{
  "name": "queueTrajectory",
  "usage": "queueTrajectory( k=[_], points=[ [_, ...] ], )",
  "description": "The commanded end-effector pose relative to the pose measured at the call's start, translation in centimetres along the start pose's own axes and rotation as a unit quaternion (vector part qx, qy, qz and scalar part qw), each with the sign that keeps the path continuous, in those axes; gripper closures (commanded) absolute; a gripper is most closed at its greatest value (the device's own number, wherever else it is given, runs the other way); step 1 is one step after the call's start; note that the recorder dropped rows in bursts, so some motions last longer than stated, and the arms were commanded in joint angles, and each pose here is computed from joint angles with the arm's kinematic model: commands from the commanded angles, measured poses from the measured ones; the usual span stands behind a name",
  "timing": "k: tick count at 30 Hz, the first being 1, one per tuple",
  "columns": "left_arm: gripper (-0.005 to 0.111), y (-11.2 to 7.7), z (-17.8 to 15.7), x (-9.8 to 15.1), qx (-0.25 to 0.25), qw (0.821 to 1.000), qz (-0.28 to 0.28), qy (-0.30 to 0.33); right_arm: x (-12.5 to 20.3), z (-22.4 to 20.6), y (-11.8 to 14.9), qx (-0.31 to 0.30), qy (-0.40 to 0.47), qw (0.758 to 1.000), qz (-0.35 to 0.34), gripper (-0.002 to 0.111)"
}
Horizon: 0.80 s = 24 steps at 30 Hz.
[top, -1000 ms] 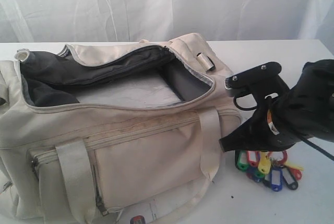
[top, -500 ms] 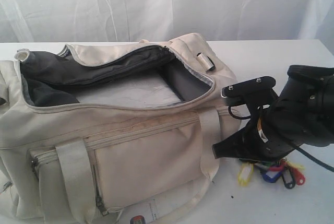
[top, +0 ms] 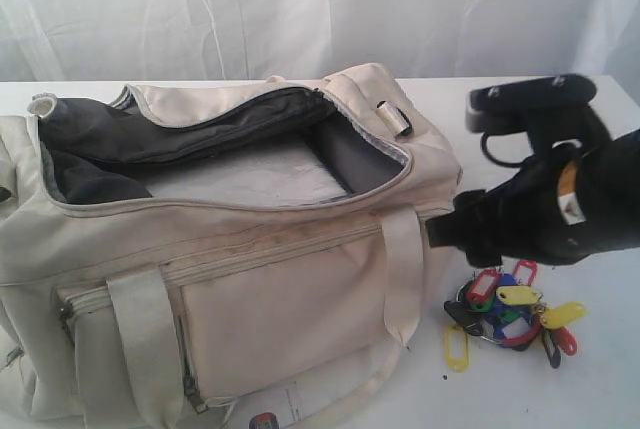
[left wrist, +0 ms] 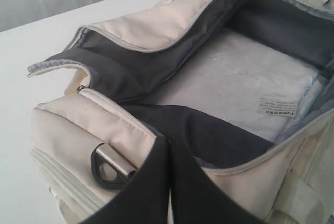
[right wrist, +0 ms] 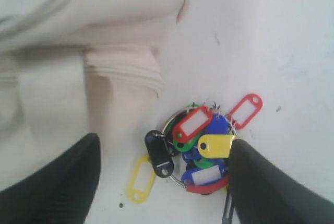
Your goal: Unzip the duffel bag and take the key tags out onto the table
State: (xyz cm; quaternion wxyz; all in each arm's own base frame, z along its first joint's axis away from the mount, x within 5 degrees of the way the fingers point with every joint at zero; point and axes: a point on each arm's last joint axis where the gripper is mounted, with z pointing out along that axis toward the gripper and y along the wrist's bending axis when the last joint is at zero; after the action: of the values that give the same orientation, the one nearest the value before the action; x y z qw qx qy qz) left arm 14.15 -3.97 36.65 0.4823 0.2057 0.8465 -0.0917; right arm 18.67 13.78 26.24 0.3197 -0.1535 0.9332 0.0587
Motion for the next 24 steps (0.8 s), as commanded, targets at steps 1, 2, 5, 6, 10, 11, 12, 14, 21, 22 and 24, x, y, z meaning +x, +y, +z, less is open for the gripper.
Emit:
queueTrajectory(
  k=[1,2,5,6,10,11,12,14,21,22,24],
  points=[
    [0.107,-0.3,-0.1,0.1,0.012,1.000,-0.013,-0.007,-0.2,-5.4,-1.2,-0.033,-0.071,0.997,0.000,0.055],
    [0.107,-0.3,-0.1,0.0,0.012,1.000,-0.015,-0.011,-0.1,-6.2,-1.4,-0.038,-0.082,0.996,-0.001,0.067],
    [0.107,-0.2,-0.1,-0.1,0.008,1.000,-0.017,-0.020,0.3,-8.4,-2.1,-0.047,-0.123,0.991,-0.014,0.108],
    [0.107,-0.2,0.0,-0.2,0.007,1.000,-0.018,-0.021,0.4,-9.0,-2.3,-0.047,-0.136,0.989,-0.018,0.107],
    [0.107,0.0,0.2,-0.2,0.005,1.000,-0.018,-0.021,0.7,-10.5,-2.9,-0.047,-0.168,0.984,-0.024,0.108],
    [0.107,-0.1,0.3,-0.2,0.007,1.000,-0.018,-0.017,0.8,-10.8,-3.0,-0.049,-0.174,0.983,-0.023,0.108],
    [0.107,-0.1,0.3,-0.2,0.007,1.000,-0.018,-0.017,0.8,-11.1,-3.0,-0.051,-0.178,0.982,-0.018,0.108],
    [0.107,-0.1,0.3,-0.2,0.007,1.000,-0.018,-0.017,0.9,-11.4,-3.2,-0.052,-0.184,0.981,-0.017,0.108],
    [0.107,0.0,0.3,-0.2,0.006,1.000,-0.019,-0.020,1.0,-11.7,-3.2,-0.054,-0.189,0.980,-0.016,0.108],
    [0.107,0.0,0.3,-0.2,0.006,1.000,-0.019,-0.020,1.0,-11.7,-3.2,-0.054,-0.189,0.980,-0.016,0.108],
    [0.107,0.0,0.3,-0.2,0.006,1.000,-0.019,-0.020,1.0,-11.7,-3.2,-0.054,-0.189,0.980,-0.016,0.108]
  ],
)
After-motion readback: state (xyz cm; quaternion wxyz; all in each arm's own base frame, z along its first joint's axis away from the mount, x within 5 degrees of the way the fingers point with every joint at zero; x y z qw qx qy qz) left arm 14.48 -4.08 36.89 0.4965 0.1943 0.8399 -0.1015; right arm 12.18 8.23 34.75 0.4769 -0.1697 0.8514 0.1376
